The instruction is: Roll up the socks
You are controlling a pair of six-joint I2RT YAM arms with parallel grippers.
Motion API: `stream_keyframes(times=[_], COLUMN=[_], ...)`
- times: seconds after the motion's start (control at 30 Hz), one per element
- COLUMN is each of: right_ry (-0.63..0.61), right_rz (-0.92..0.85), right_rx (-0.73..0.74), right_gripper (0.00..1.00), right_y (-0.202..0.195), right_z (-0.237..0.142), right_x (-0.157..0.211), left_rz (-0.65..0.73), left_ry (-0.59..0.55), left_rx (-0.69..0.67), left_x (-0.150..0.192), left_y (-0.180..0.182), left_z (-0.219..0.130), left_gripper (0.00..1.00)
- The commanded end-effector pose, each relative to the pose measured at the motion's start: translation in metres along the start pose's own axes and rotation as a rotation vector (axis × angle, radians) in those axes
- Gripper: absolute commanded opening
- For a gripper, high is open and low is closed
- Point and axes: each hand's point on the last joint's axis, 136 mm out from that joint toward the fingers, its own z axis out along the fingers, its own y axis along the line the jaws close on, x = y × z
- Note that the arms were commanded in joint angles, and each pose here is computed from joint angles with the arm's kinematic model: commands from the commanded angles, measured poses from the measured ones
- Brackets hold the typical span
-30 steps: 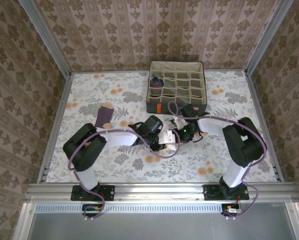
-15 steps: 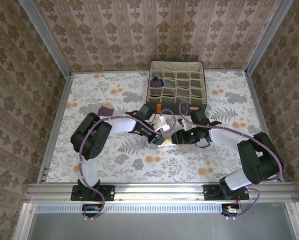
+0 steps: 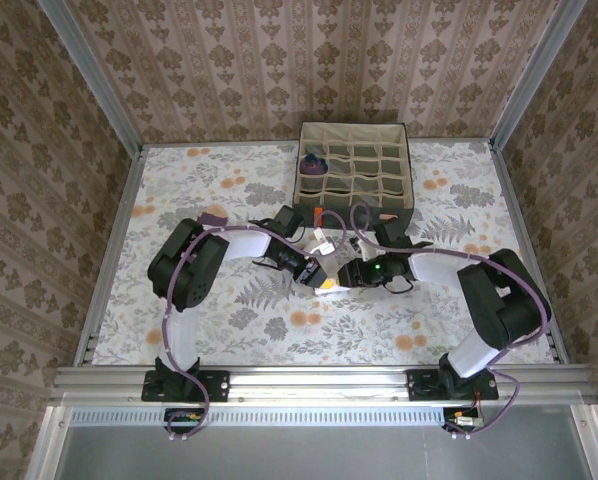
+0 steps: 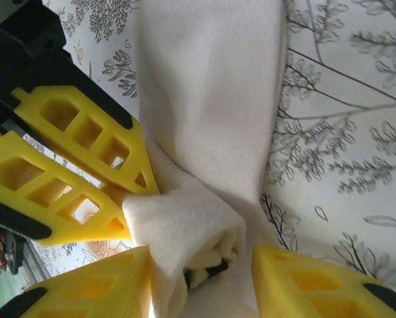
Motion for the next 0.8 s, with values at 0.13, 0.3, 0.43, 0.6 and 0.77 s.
stream_keyframes(times=[0.13, 0.3, 0.43, 0.6, 0.77], right_ry=[0.088, 0.122, 0.165, 0.186, 0.191], right_rz=[0.11, 0.15, 0.175, 0.184, 0.18], right_rx=[0.096, 0.112, 0.139, 0.148, 0.15], right_gripper=[0.27, 0.16, 0.12, 0.12, 0.11], right_y=[-0.022, -0.029, -0.035, -0.036, -0.035], right_z=[0.016, 0.021, 0.022, 0.022, 0.019], right_x=[0.006, 0.013, 0.022, 0.026, 0.026], left_rz=[-0.06, 0.125, 0.332, 0.594, 0.791], left_ry=[0.153, 0.116, 0.103, 0.004, -0.103], left_rx=[-0.099, -0.218, -0.34, -0.54, -0.733], left_x=[0.057, 0.042, 0.027, 0.0, -0.016], left_y=[0.014, 0.011, 0.003, -0.009, -0.024], left_z=[0.01, 0.0, -0.009, -0.026, -0.045], left_gripper=[0.04, 0.13, 0.21, 0.29, 0.34])
